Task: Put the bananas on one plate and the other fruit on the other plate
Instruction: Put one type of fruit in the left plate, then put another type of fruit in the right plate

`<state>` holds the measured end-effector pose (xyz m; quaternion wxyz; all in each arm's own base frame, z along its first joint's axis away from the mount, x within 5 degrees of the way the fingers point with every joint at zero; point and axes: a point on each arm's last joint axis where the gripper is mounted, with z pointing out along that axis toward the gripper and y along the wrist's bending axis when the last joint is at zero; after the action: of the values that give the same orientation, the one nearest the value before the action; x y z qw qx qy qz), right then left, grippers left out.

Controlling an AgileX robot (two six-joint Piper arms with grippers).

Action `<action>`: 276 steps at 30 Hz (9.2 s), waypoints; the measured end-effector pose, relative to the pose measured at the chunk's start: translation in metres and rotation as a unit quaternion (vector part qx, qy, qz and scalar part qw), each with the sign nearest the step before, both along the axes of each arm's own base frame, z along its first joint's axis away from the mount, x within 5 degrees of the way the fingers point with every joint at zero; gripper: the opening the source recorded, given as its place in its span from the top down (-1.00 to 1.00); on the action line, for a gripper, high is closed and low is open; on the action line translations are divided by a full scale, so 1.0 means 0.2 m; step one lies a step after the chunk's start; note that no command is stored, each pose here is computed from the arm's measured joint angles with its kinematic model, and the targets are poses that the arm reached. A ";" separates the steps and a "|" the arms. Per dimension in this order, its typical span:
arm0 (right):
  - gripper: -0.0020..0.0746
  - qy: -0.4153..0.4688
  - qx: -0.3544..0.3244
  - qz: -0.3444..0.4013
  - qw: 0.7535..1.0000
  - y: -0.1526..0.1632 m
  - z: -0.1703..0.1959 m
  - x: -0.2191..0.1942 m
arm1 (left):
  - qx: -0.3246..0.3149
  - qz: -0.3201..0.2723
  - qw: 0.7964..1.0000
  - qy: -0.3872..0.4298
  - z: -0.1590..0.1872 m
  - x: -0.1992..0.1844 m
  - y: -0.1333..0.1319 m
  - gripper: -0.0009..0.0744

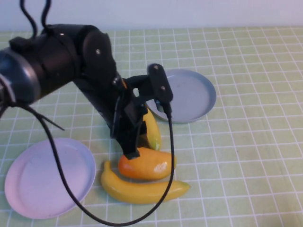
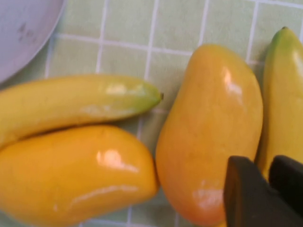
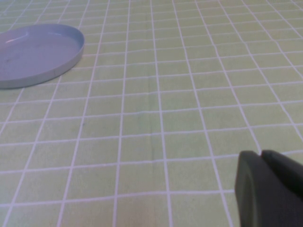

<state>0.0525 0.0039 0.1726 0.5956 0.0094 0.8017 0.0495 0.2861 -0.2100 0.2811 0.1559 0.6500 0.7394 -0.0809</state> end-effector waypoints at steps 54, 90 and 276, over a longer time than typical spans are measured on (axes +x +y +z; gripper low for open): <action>0.99 0.000 0.000 0.000 1.000 0.00 0.00 0.00 | 0.054 0.263 0.963 0.011 0.09 0.00 0.17 -0.50; 0.99 0.000 0.000 0.000 1.000 0.00 0.00 0.00 | 0.072 0.505 0.859 0.039 -0.27 -0.01 0.69 -0.51; 0.99 0.000 0.000 0.000 1.000 0.00 0.00 0.00 | -0.321 0.419 0.835 -0.155 0.27 -1.01 0.83 0.98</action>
<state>0.0525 0.0039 0.1726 0.5956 0.0094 0.8017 0.0495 0.0839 -0.0441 0.3360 0.4872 0.1960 0.8396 -0.1387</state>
